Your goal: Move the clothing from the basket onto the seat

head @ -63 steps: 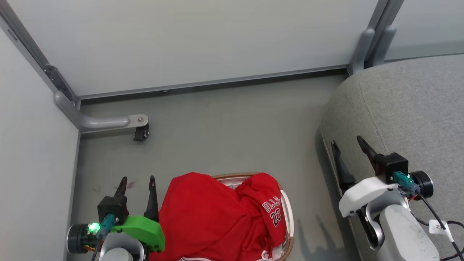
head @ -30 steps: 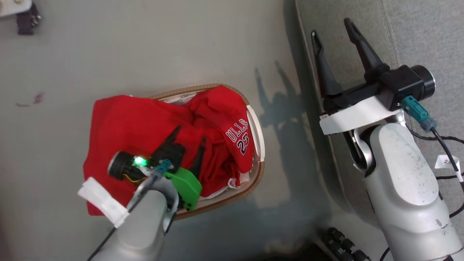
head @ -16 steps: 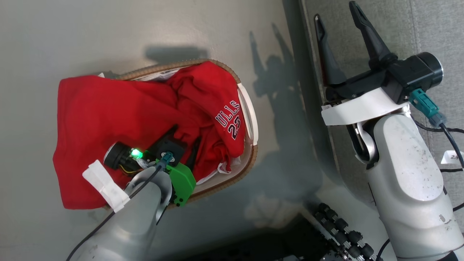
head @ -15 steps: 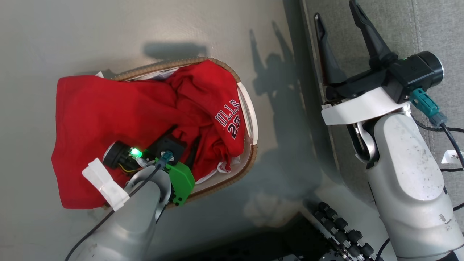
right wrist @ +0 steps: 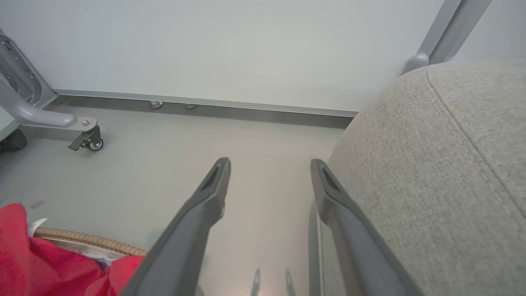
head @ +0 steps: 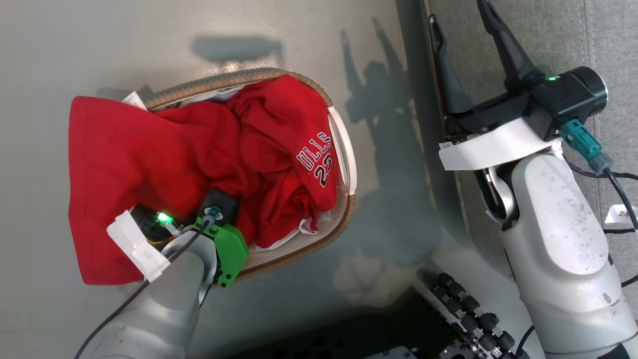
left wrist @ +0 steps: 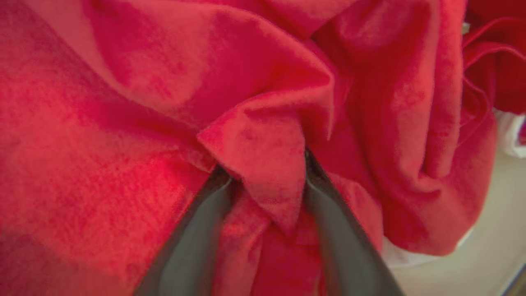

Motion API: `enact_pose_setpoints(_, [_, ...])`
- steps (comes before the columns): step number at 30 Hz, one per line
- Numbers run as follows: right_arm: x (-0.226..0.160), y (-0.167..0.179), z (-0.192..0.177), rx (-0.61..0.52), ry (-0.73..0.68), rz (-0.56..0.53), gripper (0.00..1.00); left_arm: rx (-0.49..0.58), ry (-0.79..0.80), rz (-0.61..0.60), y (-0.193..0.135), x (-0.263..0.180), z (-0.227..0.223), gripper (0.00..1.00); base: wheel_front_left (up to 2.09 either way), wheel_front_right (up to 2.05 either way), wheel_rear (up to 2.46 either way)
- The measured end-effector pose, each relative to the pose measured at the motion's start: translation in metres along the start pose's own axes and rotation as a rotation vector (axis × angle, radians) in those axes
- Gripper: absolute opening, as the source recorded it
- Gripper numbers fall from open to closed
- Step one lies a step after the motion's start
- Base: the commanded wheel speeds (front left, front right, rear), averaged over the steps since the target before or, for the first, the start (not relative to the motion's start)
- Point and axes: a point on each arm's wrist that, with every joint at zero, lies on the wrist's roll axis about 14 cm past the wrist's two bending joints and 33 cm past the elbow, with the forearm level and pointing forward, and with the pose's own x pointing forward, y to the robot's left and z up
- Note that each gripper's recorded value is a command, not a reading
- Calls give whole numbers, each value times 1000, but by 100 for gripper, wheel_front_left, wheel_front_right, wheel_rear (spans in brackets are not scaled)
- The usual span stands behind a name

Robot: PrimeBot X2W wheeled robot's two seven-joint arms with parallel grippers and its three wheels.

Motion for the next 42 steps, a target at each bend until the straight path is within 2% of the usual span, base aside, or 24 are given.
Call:
enact_pose_setpoints(11, [-13, 0, 27, 5, -29, -10, 100, -40, -105, 22, -8, -22, 35, 0, 0, 0, 0])
enact_pose_setpoints(18, [-34, 2, 53, 2, -55, -21, 100, -67, -227, 64, -19, -57, 64, 0, 0, 0, 0])
enact_pose_setpoints(24, [-57, 9, 72, 17, -76, -23, 100, -42, -333, 101, -30, -93, 87, 0, 0, 0, 0])
enact_pose_setpoints(32, [-85, 20, 98, 45, -119, -17, 100, -46, -545, 166, -35, -148, 136, 0, 0, 0, 0])
enact_pose_setpoints(42, [-113, 48, 121, 39, -169, 42, 100, -9, -937, 230, -41, -246, 232, 0, 0, 0, 0])
